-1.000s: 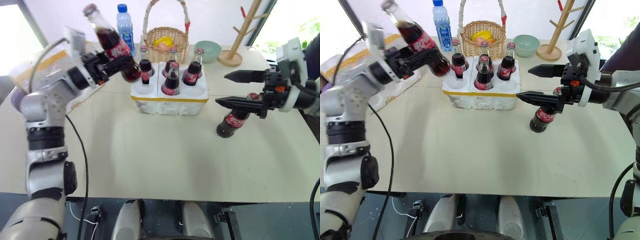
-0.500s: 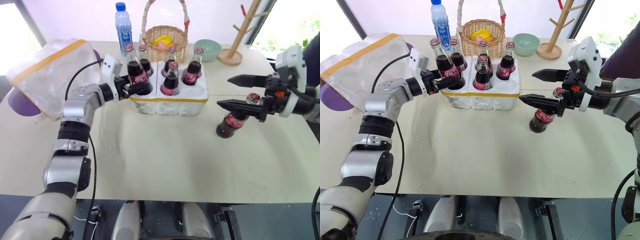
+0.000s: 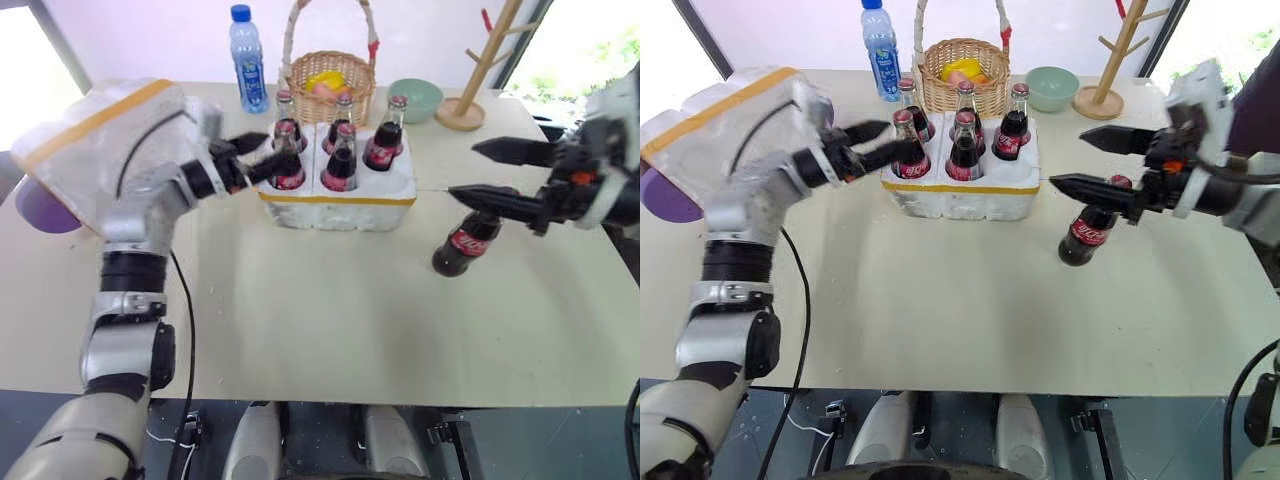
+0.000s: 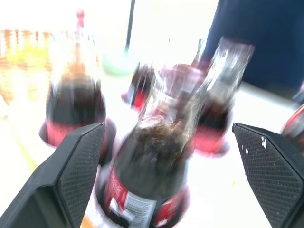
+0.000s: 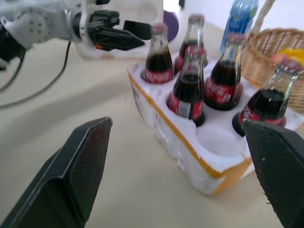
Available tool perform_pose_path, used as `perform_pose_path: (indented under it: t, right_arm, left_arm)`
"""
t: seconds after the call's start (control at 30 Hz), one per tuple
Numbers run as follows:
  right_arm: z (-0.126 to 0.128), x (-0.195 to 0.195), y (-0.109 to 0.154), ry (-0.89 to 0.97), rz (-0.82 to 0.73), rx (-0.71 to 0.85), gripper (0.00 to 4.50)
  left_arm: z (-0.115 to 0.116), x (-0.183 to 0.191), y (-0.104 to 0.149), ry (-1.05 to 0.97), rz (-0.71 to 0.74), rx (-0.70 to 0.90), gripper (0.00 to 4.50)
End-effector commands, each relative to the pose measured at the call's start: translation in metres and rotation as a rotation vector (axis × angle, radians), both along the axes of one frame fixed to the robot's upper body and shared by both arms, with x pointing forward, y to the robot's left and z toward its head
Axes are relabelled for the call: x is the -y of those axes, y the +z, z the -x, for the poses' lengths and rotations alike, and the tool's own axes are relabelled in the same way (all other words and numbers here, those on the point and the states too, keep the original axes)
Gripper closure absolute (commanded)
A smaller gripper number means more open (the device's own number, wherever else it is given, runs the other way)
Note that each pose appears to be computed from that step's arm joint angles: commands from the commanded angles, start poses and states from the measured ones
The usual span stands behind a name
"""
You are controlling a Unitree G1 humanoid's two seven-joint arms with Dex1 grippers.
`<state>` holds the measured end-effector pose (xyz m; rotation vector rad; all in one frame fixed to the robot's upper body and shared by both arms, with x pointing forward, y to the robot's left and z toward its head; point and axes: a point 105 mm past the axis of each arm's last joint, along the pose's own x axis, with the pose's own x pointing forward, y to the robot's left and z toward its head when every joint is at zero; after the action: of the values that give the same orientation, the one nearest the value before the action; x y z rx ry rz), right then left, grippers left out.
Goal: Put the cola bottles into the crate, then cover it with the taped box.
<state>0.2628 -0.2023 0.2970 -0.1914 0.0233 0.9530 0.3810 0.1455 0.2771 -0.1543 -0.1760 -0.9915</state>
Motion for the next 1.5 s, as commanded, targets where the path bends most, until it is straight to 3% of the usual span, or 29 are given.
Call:
perform_pose_path:
  t: [0.03, 0.13, 0.23, 0.33, 0.47, 0.7, 1.03, 1.5]
  right_arm:
    - [0.036, 0.003, -0.001, 0.066, 0.011, -0.055, 0.0]
    - [0.062, 0.003, -0.028, 0.089, 0.043, -0.171, 0.0]
    - [0.056, 0.016, -0.054, -0.066, 0.088, -0.196, 0.0]
    - [0.055, 0.022, -0.084, -0.17, 0.143, -0.234, 0.0]
    - [0.038, 0.035, -0.096, -0.402, -0.027, -0.178, 0.0]
    - [0.021, 0.043, -0.114, -0.564, -0.163, -0.172, 0.0]
    - [-0.021, 0.044, -0.129, -0.628, -0.289, -0.141, 0.0]
    - [-0.06, 0.039, -0.156, -0.637, -0.306, -0.19, 0.0]
  left_arm:
    - [0.043, -0.008, 0.04, -0.154, 0.078, 0.082, 0.02]
    - [0.075, -0.002, 0.035, -0.291, 0.002, 0.063, 0.02]
    - [0.096, 0.011, 0.01, -0.388, -0.141, 0.007, 0.02]
    - [0.102, 0.024, -0.02, -0.428, -0.281, -0.019, 0.02]
    - [0.095, 0.043, -0.041, -0.413, -0.362, 0.012, 0.02]
    - [0.089, 0.053, -0.037, -0.402, -0.307, 0.034, 0.02]
    - [0.08, 0.059, -0.041, -0.383, -0.3, 0.043, 0.02]
    - [0.076, 0.057, -0.037, -0.359, -0.293, 0.057, 0.02]
